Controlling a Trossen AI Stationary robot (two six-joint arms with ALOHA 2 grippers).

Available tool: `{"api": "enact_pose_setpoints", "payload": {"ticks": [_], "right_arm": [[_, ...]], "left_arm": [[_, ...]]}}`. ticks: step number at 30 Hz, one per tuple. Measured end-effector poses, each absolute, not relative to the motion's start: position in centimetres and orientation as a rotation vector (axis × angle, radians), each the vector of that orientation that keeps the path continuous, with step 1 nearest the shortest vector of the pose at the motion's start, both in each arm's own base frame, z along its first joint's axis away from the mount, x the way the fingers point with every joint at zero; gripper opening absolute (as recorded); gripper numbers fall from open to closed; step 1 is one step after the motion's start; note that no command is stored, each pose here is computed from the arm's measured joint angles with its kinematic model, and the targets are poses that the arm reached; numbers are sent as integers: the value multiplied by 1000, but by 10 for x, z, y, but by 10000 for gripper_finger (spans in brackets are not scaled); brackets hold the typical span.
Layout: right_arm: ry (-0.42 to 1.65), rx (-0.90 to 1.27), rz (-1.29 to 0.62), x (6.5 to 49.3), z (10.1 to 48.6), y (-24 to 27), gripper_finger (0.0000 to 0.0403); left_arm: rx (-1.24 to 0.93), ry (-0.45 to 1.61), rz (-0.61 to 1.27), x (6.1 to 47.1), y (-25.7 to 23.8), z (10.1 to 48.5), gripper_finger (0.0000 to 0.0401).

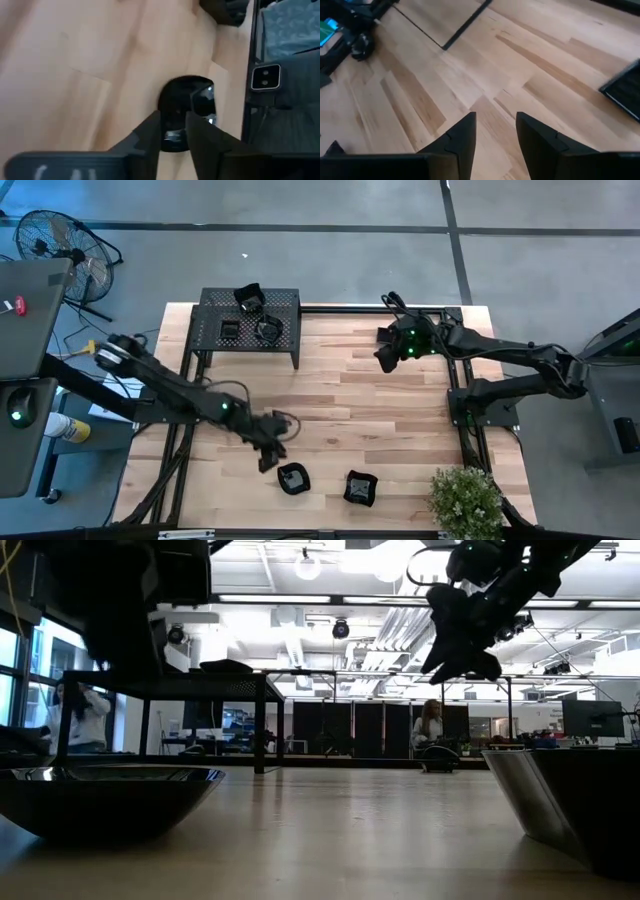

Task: Pick & Place Mini shaped plates
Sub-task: Stack the black leaf shaped plate on the other black leaf shaped plate on the shelf

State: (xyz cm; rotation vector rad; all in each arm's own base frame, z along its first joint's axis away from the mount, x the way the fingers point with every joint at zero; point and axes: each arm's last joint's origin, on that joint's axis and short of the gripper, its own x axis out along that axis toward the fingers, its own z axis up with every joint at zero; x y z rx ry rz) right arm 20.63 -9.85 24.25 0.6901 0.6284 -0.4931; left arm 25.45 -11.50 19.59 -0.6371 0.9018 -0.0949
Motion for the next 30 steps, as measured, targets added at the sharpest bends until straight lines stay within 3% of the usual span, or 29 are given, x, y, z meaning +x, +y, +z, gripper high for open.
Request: {"api": "enact_pose_setpoints", "payload": {"ticks": [5, 13, 30], "right_arm": [[629, 650, -462, 207, 243, -98, 135], [633, 602, -409, 208, 244, -98, 135], [613, 576, -399, 209, 246, -98, 135]], "left_arm": [[-657, 973, -105, 269, -139, 177, 121], [-674, 1055, -30, 282, -148, 156, 124], [-715, 1103, -7, 286, -151, 165, 117]]}}
